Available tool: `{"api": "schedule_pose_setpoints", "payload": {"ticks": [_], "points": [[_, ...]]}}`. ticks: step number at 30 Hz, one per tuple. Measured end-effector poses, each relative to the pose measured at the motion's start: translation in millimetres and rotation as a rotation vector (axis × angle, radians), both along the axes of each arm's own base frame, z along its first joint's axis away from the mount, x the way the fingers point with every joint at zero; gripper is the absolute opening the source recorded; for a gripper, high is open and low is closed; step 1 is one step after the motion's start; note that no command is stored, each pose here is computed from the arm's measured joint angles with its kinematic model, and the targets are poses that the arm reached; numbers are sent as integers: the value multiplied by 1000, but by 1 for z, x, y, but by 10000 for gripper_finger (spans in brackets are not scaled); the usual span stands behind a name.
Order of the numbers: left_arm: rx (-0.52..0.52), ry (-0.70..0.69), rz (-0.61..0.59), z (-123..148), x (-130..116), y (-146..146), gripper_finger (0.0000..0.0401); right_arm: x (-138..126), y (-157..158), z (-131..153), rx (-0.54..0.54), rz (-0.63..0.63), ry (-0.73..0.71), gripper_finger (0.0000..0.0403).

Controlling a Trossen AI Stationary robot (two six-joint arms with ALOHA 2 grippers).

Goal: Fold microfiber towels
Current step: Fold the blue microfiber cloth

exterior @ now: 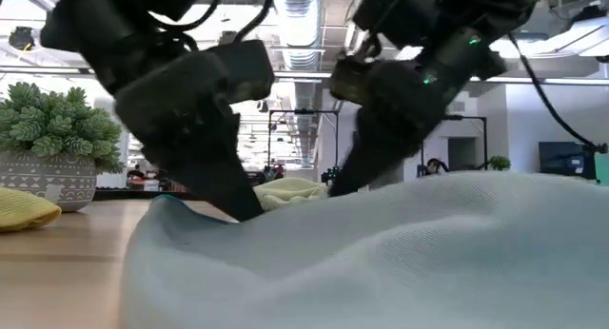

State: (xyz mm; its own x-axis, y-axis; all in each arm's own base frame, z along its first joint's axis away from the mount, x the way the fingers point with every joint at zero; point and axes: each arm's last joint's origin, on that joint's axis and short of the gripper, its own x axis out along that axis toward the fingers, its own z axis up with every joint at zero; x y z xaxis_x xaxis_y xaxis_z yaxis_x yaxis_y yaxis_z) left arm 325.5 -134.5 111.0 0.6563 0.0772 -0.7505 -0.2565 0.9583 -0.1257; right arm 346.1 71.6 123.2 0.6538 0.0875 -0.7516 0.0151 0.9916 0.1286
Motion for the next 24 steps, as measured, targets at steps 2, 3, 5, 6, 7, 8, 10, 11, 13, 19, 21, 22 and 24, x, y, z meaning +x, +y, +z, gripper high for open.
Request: {"api": "schedule_pose_setpoints", "payload": {"ticks": [2, 3, 5, 6, 7, 8, 10, 11, 13, 19, 21, 22, 24], "points": [[12, 12, 19, -5, 2, 4, 128, -5, -5, -10, -12, -7, 75, 100], [18, 25, 24, -5, 2, 6, 128, -5, -6, -11, -15, -16, 88, 87], [65, 38, 35, -4, 1, 11, 128, -6, -7, -14, -27, -60, 109, 59], [105, 52, 33, -3, -1, 14, 128, -10, -7, -12, -42, -87, 133, 45], [154, 61, 32, -1, -2, 18, 128, -13, -7, -10, -51, -110, 152, 31], [210, 76, 30, 1, -3, 23, 128, -15, -5, -9, -54, -134, 160, 19], [324, 111, 26, 6, -5, 35, 128, -23, -3, -3, -74, -173, 185, 8], [378, 128, 37, 8, -6, 42, 128, -28, -1, 0, -93, -186, 201, 10], [456, 138, 72, 17, -5, 58, 128, -31, 5, 10, -130, -209, 166, 21], [402, 44, 78, 35, 9, 88, 128, -54, 16, 41, -241, -227, 112, 55], [371, -1, 45, 39, 14, 90, 128, -55, 14, 44, -234, -227, 109, 62], [357, -30, 18, 41, 16, 90, 128, -58, 11, 44, -234, -224, 119, 65], [337, -61, -22, 44, 19, 90, 128, -65, 2, 37, -265, -220, 173, 71]]}}
